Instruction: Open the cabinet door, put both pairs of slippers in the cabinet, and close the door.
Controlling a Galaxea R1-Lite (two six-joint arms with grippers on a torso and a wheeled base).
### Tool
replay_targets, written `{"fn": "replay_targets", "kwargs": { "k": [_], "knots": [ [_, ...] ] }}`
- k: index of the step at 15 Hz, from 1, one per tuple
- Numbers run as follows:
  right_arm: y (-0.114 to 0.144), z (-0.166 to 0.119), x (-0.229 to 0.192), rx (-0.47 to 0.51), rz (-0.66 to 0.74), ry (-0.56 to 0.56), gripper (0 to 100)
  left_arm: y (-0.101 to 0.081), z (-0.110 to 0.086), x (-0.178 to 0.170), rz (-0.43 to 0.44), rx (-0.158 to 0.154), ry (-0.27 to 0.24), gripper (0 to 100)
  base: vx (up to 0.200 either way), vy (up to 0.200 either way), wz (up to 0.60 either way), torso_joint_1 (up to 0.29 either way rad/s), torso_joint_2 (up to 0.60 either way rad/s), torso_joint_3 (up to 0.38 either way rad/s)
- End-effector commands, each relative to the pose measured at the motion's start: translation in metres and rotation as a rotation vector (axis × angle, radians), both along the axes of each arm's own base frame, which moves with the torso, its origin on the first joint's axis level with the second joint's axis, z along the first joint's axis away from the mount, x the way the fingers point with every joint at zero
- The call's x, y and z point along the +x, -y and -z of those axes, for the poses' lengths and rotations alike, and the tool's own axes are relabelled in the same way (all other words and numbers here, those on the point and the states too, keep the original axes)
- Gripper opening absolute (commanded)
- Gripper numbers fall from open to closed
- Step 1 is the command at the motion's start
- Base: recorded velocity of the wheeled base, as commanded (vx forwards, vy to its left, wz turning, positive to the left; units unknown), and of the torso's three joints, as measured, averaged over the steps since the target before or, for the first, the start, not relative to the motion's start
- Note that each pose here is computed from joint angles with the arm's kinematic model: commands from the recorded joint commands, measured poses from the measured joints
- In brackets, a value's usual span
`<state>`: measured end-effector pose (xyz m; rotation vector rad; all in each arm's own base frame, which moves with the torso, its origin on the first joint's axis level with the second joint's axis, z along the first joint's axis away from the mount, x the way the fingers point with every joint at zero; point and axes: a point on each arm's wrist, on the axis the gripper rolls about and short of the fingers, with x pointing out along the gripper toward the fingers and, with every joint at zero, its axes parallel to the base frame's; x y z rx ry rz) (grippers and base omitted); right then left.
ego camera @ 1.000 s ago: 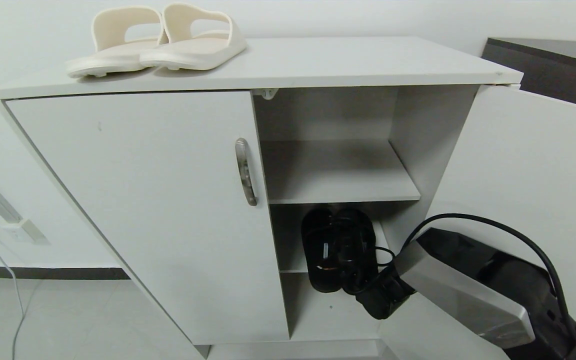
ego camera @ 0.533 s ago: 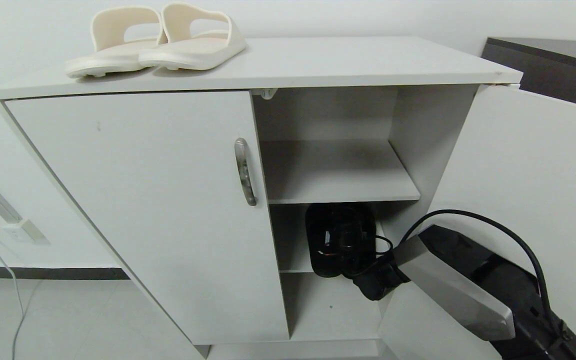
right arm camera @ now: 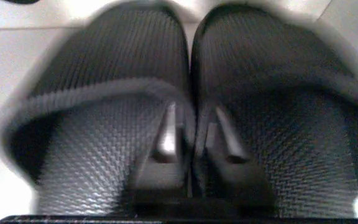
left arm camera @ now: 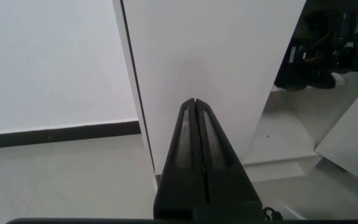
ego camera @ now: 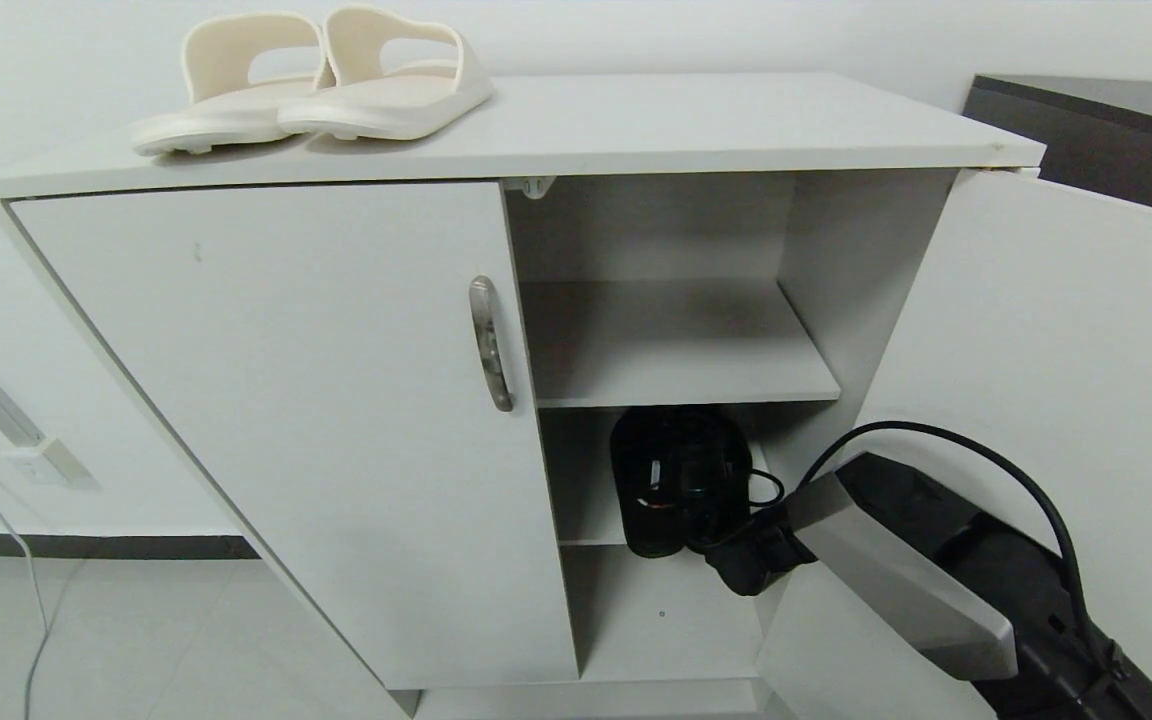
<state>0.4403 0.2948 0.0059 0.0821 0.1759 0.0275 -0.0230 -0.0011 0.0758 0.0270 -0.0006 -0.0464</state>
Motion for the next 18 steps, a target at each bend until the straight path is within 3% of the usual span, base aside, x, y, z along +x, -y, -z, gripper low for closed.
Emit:
{"fn": "replay_targets", "kwargs": {
  "k": [1, 7, 12, 18],
  "knots": [
    [0.0, 0.002, -0.001, -0.004, 0.0, -0.005, 100, 0.0, 0.0, 0.0, 0.0, -0.001, -0.002, 0, 0.0, 0.0, 0.0, 0.0, 0.0, 0.0],
    [0.005, -0.015, -0.029, -0.019, -0.017, -0.022, 100, 0.0, 0.0, 0.0, 0.0, 0.001, -0.002, 0, 0.0, 0.0, 0.0, 0.0, 0.0, 0.0],
    [0.023, -0.036, -0.112, -0.03, -0.095, -0.036, 100, 0.0, 0.0, 0.0, 0.0, 0.002, 0.0, 0, 0.0, 0.0, 0.0, 0.0, 0.0, 0.0],
    [0.043, -0.034, -0.189, -0.031, -0.18, -0.025, 100, 0.0, 0.0, 0.0, 0.0, 0.002, -0.001, 0, 0.0, 0.0, 0.0, 0.0, 0.0, 0.0]
  ]
}}
